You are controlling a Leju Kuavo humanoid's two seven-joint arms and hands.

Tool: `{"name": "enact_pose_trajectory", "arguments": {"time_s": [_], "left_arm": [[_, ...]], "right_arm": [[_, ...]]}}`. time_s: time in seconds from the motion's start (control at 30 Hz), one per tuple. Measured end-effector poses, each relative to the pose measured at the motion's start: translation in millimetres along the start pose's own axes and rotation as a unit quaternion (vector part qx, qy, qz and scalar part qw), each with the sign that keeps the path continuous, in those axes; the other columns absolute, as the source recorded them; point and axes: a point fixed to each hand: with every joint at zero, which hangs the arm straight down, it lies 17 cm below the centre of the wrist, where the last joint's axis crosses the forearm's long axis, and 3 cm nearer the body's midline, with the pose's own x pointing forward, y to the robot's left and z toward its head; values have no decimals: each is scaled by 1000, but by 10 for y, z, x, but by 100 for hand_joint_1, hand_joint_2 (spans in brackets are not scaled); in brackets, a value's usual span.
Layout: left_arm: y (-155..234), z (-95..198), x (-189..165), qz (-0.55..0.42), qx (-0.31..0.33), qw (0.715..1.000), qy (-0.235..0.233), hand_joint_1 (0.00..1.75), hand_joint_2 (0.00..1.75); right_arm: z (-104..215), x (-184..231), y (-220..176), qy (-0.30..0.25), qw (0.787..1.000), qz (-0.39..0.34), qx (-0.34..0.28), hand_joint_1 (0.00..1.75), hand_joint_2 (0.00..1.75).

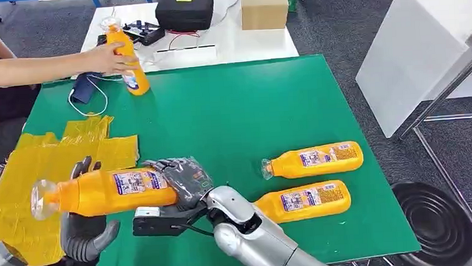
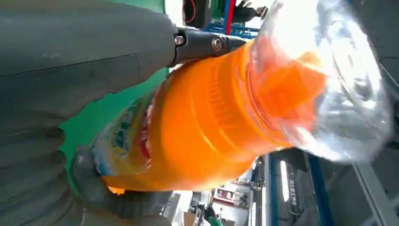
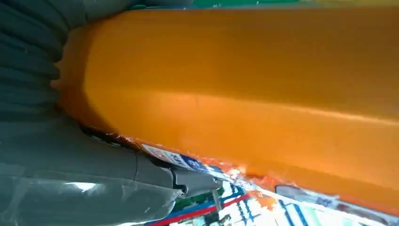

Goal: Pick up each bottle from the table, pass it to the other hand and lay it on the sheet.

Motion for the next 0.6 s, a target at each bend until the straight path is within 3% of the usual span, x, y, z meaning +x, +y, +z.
{"name": "enact_pose_trajectory", "arguments": {"time_s": [0.2, 0.6], "left_arm": [[8, 19, 26, -2, 8, 1000, -5, 0, 175], [5, 47, 17, -2, 9, 1000, -3, 0, 175]], "right_arm": [[41, 254, 273, -23, 999, -16, 24, 175, 175], [46, 336, 333, -31, 999, -15, 30, 175, 175]]}}
